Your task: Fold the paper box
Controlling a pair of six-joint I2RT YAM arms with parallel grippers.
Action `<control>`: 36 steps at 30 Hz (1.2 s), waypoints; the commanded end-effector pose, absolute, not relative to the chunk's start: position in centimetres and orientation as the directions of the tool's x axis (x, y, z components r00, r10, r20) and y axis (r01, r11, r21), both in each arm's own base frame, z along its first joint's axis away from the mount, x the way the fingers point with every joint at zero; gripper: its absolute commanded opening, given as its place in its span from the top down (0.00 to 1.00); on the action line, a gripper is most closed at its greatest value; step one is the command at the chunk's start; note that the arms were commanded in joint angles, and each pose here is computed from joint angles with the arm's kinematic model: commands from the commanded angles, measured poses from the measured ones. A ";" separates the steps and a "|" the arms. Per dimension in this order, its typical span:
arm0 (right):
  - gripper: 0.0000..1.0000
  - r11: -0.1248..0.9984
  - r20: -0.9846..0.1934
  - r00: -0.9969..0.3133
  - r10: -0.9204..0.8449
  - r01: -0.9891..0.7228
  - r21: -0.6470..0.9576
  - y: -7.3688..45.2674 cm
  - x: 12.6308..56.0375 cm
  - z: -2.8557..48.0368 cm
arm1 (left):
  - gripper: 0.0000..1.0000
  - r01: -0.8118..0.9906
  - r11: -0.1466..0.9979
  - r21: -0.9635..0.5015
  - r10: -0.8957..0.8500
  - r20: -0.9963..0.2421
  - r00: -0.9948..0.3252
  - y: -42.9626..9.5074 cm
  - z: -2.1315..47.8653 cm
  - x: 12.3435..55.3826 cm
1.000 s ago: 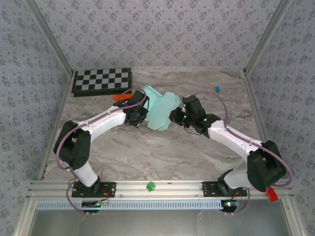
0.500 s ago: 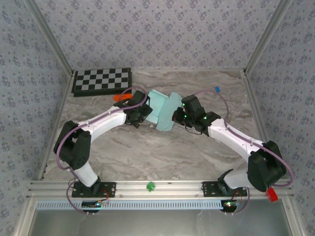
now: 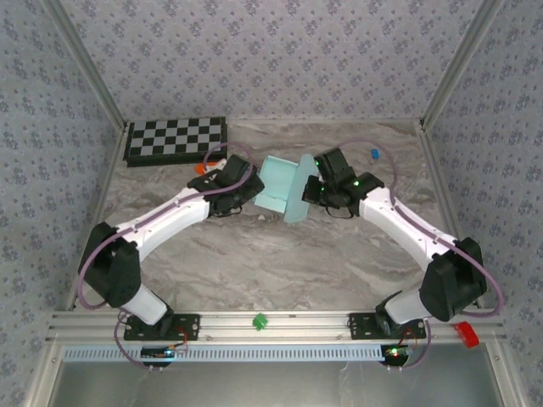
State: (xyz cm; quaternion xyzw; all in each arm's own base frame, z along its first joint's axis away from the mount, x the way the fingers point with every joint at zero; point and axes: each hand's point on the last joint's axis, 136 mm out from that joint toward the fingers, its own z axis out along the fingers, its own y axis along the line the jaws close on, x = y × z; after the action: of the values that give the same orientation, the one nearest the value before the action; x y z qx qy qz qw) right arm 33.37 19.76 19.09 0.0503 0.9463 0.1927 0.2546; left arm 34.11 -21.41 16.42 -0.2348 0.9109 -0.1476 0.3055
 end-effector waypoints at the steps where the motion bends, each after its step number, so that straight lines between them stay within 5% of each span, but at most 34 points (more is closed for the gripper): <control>1: 0.98 0.939 -0.418 -0.908 -0.007 -0.150 0.309 19.0 31.8 19.9 | 0.08 -0.238 0.947 -0.214 -0.320 -0.624 -0.712 -18.4 18.0 33.6; 10: 0.99 0.863 -0.369 -0.859 -0.355 -0.453 0.223 18.5 29.3 22.3 | 0.08 0.045 0.995 -0.089 -0.023 -0.641 -0.767 -17.0 18.2 33.6; 26: 0.97 0.739 -0.167 -0.740 -0.652 -0.669 0.080 19.5 28.3 20.9 | 0.08 0.243 0.950 -0.194 0.063 -0.647 -0.760 -18.3 17.7 33.0; 36: 0.97 0.563 -0.090 -0.557 -0.825 -0.824 -0.063 21.8 29.8 20.1 | 0.08 0.299 0.920 -0.253 0.082 -0.621 -0.779 -20.0 16.4 33.0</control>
State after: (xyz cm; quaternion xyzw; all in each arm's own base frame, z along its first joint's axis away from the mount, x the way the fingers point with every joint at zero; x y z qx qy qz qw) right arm 29.78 22.25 20.09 -0.4225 0.9031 0.0314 0.0707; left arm 32.79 -19.20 16.50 0.0881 0.9320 -0.1529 0.3166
